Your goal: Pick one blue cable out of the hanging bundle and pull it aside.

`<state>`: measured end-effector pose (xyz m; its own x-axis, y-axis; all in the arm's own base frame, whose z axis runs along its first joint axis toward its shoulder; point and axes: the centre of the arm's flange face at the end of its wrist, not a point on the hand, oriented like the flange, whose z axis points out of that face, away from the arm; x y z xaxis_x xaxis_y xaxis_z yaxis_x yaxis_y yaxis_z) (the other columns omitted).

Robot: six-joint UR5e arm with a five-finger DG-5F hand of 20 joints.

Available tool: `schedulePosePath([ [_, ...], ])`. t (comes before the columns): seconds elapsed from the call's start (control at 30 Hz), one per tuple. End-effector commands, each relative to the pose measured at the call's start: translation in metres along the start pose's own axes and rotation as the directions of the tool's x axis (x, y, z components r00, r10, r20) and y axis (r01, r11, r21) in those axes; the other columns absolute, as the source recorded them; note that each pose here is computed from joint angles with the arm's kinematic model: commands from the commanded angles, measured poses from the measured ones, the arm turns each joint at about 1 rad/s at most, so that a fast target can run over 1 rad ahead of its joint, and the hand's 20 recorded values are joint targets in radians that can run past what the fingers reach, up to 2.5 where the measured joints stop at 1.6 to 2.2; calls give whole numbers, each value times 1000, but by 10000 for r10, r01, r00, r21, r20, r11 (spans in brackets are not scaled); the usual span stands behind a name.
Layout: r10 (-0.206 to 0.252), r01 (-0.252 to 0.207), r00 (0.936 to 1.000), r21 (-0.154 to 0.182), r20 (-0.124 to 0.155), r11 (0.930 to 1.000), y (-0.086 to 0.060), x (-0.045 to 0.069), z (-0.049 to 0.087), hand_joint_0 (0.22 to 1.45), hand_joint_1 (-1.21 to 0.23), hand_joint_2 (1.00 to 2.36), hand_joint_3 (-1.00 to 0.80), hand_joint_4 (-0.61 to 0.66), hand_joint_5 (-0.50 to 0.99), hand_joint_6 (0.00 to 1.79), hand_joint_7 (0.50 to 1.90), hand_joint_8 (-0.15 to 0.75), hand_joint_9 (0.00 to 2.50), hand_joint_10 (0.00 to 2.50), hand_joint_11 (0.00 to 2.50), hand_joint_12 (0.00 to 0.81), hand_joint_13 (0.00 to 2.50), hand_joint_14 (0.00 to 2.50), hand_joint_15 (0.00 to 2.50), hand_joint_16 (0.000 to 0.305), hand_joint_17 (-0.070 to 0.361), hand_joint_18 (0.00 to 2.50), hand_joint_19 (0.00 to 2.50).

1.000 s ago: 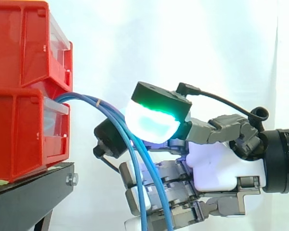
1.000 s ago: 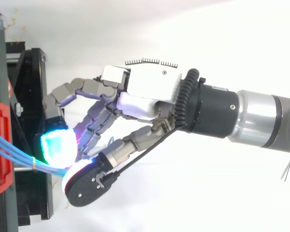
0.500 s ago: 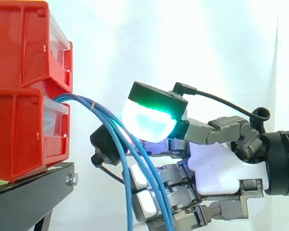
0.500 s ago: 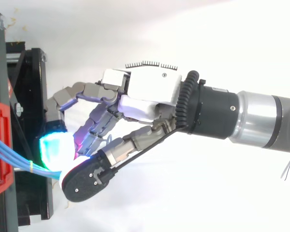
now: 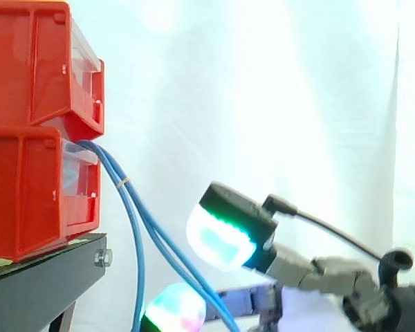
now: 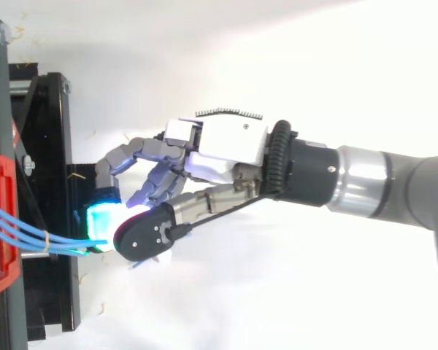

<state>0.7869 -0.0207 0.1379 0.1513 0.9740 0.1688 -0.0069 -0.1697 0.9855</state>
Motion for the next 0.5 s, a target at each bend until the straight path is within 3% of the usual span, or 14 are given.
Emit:
schedulePosePath([
  [0.0, 586, -624, 9978, -1352, -313, 9889, -27, 3, 25, 400, -584, 1000, -500, 116, -117, 817, 1044, 394, 1064, 24, 749, 437, 1478, 23, 1002, 59, 132, 1045, 673],
  [0.03, 710, -749, 9969, -1317, -339, 9885, -36, 2, 30, 400, -584, 1000, -500, 125, -120, 813, 1048, 394, 1066, 23, 749, 437, 1527, 22, 1037, 58, 131, 1051, 690],
  [0.13, 922, -979, 9946, -1357, -474, 9859, -41, 7, 35, 403, -572, 1000, -500, 132, -128, 813, 1019, 395, 1063, 23, 767, 428, 1586, 21, 1099, 58, 131, 1080, 713],
  [0.47, 923, -981, 9945, -1338, -484, 9861, -42, 11, 34, 389, -549, 1000, -500, 162, -160, 823, 932, 400, 969, 22, 740, 416, 1699, 16, 1208, 64, 144, 1138, 757],
])
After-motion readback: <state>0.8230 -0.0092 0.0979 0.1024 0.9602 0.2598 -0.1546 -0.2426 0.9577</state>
